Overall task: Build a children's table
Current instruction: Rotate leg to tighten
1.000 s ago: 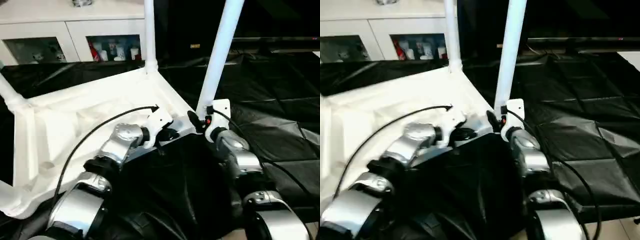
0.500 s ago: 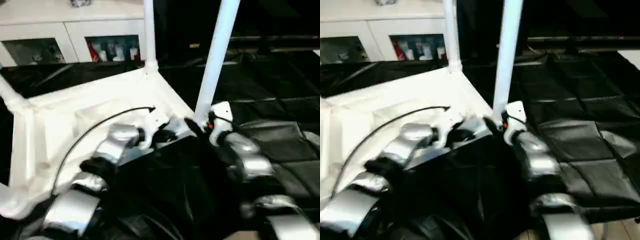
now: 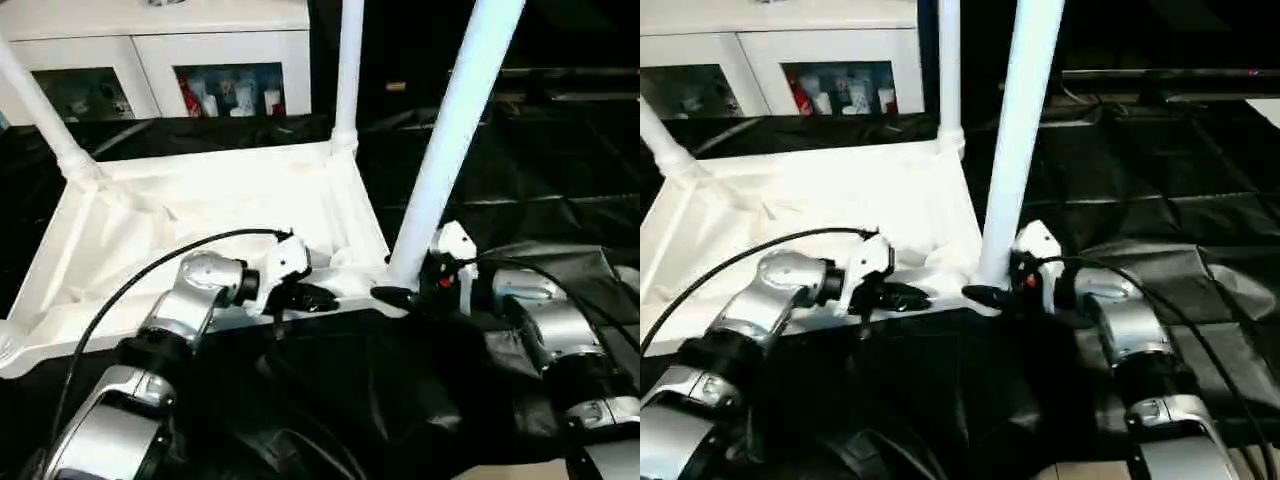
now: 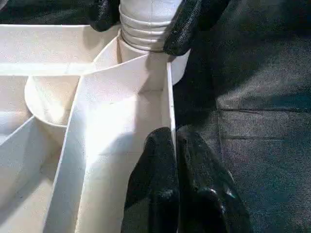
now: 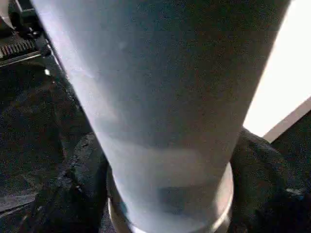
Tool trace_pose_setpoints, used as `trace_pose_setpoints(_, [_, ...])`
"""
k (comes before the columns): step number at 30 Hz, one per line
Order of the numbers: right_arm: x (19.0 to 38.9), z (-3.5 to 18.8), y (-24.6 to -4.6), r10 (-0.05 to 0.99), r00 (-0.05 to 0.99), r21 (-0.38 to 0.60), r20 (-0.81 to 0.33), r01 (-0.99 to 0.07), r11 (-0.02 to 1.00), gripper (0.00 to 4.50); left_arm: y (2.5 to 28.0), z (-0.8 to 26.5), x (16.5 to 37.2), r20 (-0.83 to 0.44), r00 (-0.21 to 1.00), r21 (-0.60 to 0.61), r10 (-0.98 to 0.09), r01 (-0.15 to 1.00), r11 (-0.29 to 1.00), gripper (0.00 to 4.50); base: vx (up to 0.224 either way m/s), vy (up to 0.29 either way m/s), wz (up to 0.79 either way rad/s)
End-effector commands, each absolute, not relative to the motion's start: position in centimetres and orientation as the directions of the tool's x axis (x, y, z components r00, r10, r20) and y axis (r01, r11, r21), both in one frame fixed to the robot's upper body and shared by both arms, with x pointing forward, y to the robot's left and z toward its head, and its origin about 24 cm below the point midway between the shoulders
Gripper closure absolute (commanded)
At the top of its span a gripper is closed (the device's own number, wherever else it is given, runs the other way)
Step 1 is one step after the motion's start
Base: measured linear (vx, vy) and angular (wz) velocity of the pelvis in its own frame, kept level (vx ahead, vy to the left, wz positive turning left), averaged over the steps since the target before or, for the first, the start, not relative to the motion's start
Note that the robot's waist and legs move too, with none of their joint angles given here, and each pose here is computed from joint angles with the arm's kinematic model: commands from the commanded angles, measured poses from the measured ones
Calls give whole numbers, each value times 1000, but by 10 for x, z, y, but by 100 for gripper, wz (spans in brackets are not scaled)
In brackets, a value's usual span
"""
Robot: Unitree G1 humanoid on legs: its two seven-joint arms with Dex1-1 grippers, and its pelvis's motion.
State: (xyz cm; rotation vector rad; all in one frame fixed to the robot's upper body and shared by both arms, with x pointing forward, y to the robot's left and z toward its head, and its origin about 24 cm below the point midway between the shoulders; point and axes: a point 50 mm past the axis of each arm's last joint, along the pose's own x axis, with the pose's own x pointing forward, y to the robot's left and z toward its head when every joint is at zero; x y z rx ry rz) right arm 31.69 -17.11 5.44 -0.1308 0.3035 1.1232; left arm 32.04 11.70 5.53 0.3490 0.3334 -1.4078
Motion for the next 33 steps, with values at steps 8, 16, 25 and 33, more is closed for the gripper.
trace_pose_setpoints(8, [317,47,-164,837,454,67,-305,-866,495,175,111,48,317,-390,160,1,-907,985,174,450,0,0,0])
trace_pose_setpoints(16, [336,15,-158,453,820,117,-350,-442,889,176,80,48,344,-391,418,46,-820,899,436,450,0,0,0])
trace_pose_setpoints(25, [334,8,-94,458,832,145,-314,-434,889,176,37,54,347,-356,452,52,-818,884,465,450,0,0,0])
trace_pose_setpoints(33, [337,27,-100,579,787,118,-214,-567,815,78,48,51,335,-352,304,50,-885,951,307,450,0,0,0])
